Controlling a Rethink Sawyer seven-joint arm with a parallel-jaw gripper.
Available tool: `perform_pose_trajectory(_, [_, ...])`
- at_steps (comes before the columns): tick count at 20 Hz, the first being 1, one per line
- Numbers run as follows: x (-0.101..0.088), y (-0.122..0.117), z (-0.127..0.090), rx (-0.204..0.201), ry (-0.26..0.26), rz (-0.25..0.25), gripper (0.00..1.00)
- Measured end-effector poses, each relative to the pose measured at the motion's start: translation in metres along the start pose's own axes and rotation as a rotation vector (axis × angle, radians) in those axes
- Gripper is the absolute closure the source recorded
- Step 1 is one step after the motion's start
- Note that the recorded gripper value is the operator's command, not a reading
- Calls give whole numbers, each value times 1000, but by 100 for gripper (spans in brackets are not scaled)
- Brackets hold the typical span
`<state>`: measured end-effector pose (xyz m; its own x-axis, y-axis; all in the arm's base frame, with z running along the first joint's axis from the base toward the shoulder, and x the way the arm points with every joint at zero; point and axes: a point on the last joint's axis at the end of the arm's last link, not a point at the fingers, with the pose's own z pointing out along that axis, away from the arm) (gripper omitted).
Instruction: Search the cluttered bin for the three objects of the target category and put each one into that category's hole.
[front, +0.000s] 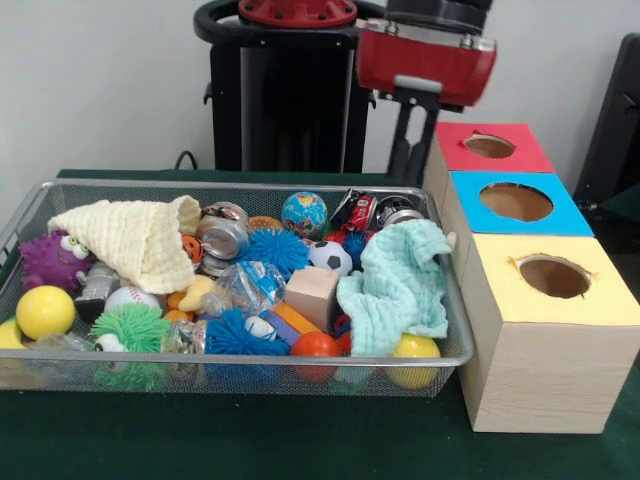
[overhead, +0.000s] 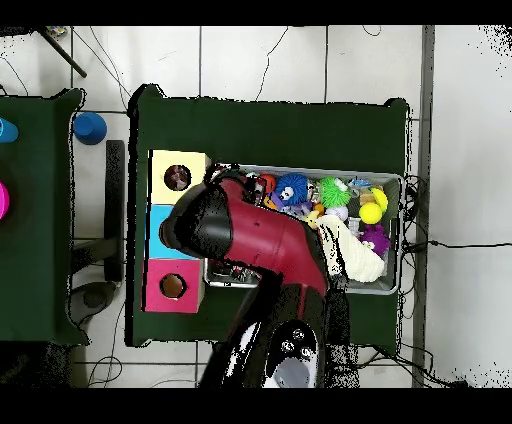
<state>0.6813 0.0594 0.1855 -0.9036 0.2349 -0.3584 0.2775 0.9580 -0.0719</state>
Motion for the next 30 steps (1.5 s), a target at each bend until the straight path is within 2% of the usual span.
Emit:
perform_pose_trajectory(2, [-8,-15,-7,-3,-5,12,100])
perform_pose_trajectory(7, [-18,-25,-17,-27,-9,15,100])
perform_pose_trajectory(15, [-19,-9,-23,-80,6,-22,100])
perform_pose_trajectory(21, [-13,8,-25,-115,26,-71,100])
perform_pose_trajectory(30, [-8,19,-23,-127,30,-122,100])
